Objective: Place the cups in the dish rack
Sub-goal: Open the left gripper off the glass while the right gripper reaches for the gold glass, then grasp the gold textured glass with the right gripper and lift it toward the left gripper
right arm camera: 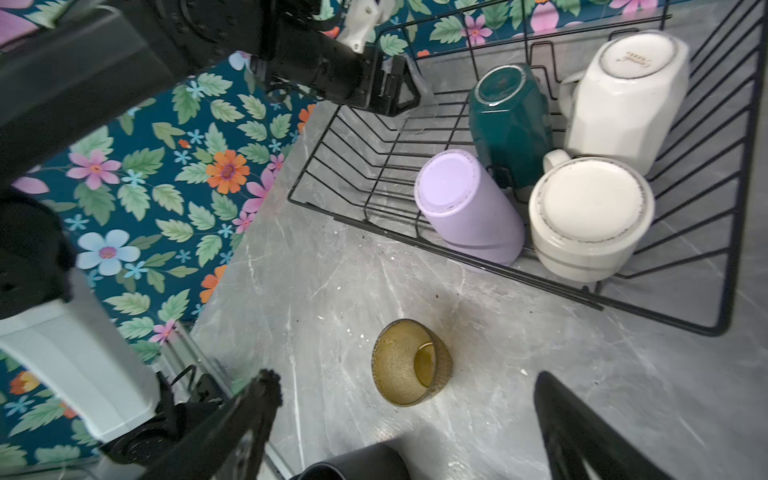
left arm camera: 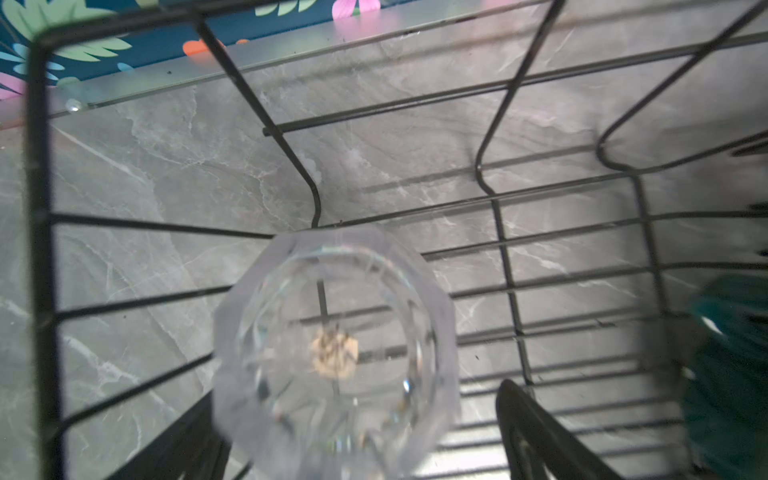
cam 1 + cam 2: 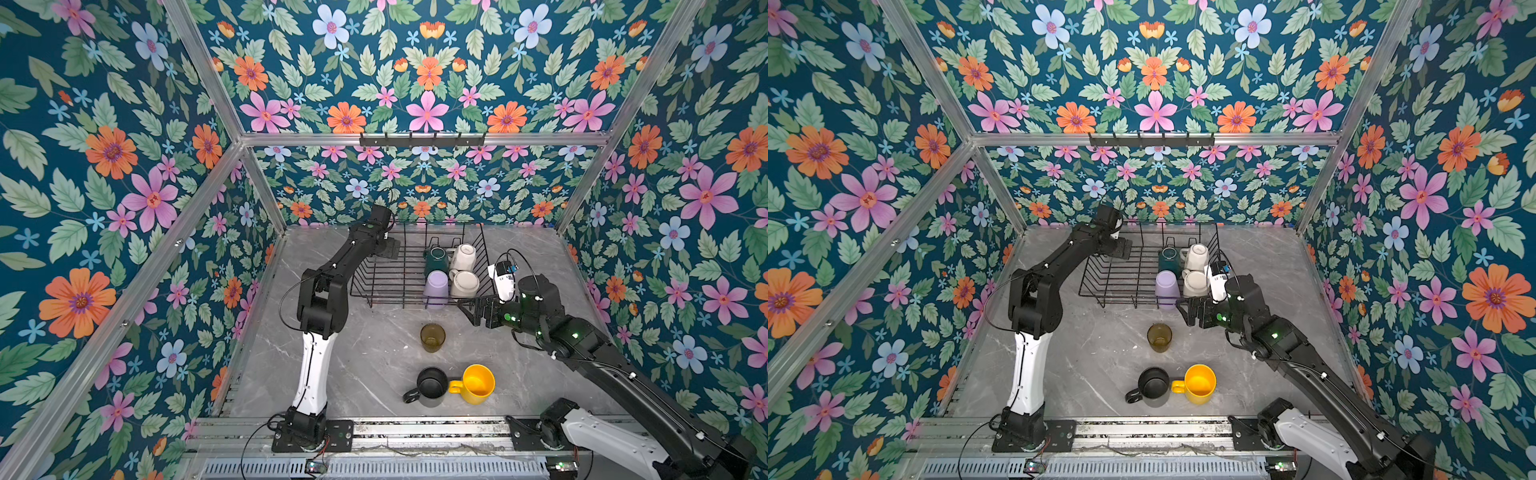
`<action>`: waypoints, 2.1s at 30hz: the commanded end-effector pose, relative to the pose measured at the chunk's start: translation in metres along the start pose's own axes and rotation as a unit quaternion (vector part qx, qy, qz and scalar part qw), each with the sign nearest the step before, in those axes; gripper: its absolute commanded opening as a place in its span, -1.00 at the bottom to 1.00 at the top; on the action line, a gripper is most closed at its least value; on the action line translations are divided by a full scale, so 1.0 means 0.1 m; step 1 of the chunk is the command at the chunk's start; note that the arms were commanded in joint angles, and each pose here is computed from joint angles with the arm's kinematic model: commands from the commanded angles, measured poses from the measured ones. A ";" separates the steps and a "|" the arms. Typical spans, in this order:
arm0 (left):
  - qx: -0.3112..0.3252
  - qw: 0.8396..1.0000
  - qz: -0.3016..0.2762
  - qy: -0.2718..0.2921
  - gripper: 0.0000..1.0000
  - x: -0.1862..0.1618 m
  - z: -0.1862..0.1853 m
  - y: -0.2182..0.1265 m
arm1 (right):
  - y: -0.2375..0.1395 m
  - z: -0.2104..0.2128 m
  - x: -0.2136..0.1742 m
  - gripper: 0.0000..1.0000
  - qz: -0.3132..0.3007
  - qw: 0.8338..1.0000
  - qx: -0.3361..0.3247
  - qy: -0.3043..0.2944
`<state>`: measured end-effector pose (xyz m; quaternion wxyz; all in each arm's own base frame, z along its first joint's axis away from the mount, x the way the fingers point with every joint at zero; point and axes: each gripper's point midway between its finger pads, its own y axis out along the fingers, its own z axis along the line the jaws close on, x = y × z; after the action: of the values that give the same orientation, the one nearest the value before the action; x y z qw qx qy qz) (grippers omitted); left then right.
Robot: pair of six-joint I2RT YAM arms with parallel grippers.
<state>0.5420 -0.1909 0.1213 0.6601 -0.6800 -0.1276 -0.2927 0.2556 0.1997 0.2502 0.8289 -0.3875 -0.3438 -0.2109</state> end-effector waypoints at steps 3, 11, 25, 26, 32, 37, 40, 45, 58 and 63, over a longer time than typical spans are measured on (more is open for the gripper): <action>-0.032 0.997 -0.061 -0.023 0.98 0.22 -0.07 -0.35 | 0.04 -0.22 -0.17 0.83 0.041 0.998 -0.056 -0.012; -0.072 0.980 -0.175 -0.065 0.99 0.32 -0.06 -1.11 | 0.25 -0.23 -0.47 0.59 0.112 0.991 -0.070 -0.020; -0.139 0.908 -0.361 -0.158 0.99 -0.52 0.13 -2.31 | 0.82 -0.16 -0.96 0.20 0.218 0.970 -0.098 -0.047; -0.139 0.904 -0.368 -0.168 0.99 -0.60 0.17 -2.37 | 0.86 -0.16 -0.99 0.17 0.223 0.969 -0.099 -0.048; -0.137 0.883 -0.407 -0.191 1.00 -0.85 0.29 -2.67 | 1.09 -0.22 -1.13 0.01 0.245 0.962 -0.112 -0.051; -0.131 0.874 -0.419 -0.209 0.99 -0.91 0.36 -2.77 | 1.26 -0.22 -1.24 -0.16 0.259 0.957 -0.118 -0.063; -0.127 0.870 -0.422 -0.220 0.99 -0.94 0.40 -2.77 | 1.34 -0.22 -1.30 -0.28 0.270 0.951 -0.131 -0.076; -0.126 0.868 -0.427 -0.219 0.99 -0.95 0.41 -2.79 | 1.42 -0.23 -1.42 -0.59 0.289 0.942 -0.143 -0.088; -0.134 0.864 -0.436 -0.212 0.99 -0.97 0.38 -2.79 | 1.28 0.16 -1.13 -1.00 0.257 0.961 -0.073 -0.072; -0.196 0.852 -0.455 -0.169 0.99 -0.92 0.15 -2.93 | 1.07 0.44 -0.79 -1.00 0.211 0.976 -0.012 -0.053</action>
<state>0.3149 -0.1126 0.2888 0.3246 -0.6954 -0.4895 -0.4140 0.2514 0.2974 0.1356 0.8068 -0.5141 -0.2910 -0.0030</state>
